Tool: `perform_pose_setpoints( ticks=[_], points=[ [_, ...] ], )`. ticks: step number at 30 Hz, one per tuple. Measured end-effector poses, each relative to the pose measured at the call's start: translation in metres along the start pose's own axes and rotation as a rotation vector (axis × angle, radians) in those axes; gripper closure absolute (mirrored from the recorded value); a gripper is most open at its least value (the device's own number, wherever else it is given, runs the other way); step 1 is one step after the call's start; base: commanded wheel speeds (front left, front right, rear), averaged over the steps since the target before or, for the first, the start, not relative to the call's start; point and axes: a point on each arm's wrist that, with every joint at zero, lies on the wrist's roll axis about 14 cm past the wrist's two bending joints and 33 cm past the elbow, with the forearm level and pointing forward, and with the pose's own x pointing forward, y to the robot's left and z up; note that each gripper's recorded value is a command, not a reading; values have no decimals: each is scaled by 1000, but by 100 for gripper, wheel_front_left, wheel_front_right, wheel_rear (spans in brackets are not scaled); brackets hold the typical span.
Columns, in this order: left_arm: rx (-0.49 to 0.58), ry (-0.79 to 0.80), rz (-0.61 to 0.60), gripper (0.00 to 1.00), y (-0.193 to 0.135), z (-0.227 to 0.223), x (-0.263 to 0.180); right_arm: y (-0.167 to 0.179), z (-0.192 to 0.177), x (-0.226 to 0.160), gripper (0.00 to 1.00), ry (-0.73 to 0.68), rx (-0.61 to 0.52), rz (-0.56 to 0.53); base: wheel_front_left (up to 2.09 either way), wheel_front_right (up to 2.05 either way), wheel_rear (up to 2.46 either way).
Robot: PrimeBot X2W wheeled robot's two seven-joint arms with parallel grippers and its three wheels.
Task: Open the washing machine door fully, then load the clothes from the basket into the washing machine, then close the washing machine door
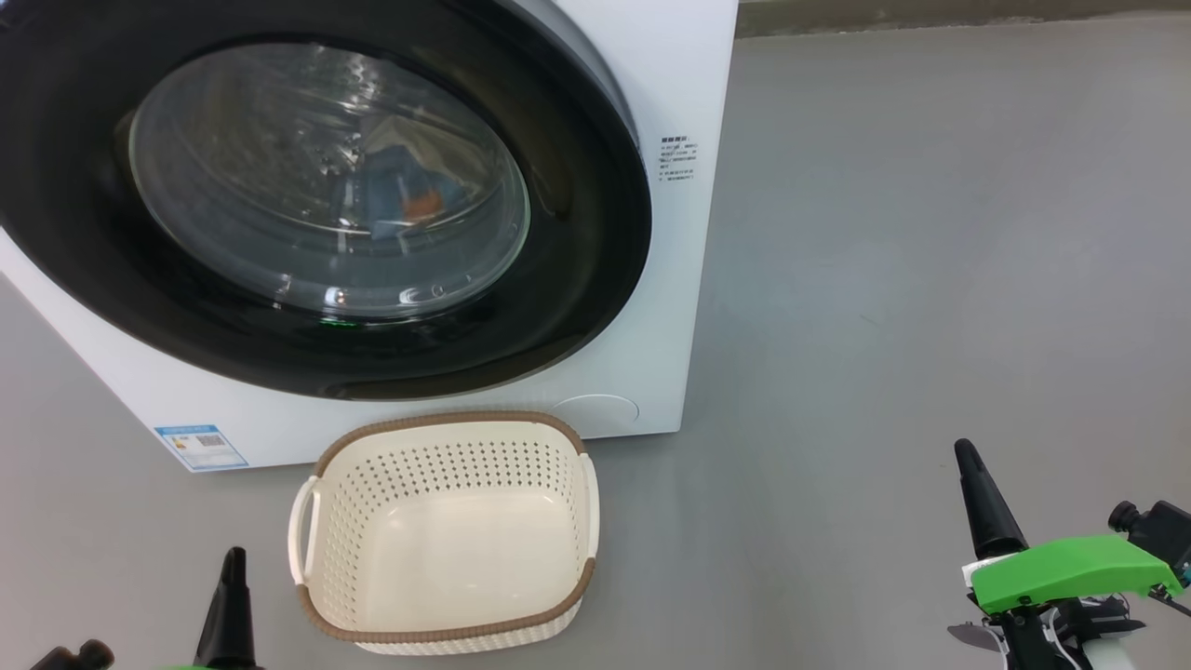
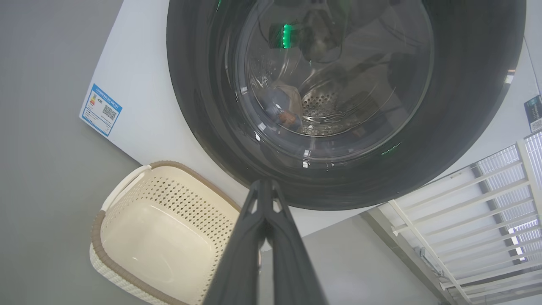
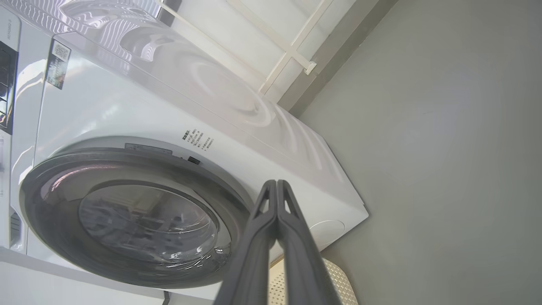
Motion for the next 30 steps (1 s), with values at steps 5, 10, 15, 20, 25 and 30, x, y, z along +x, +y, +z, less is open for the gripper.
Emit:
perform_pose_setpoints(
  ticks=[5,10,15,20,25,30],
  points=[
    [-52,-2,-3,100,-2,1,0,0,2,0,100,-2,50,-2,0,0,0],
    [-111,-2,-3,100,-3,2,-1,1,3,1,100,-2,91,-4,0,0,0],
    [-172,-5,-8,100,-5,3,-1,2,3,1,100,-1,146,-2,0,0,0],
    [-228,-9,-8,100,-5,5,-2,2,6,1,100,-5,199,-2,0,0,0],
    [-279,-10,-13,100,-6,6,-2,4,7,2,100,-3,244,3,0,0,0],
    [-332,-10,-18,100,-8,7,-3,5,8,2,100,-2,289,7,0,0,0]
  ],
)
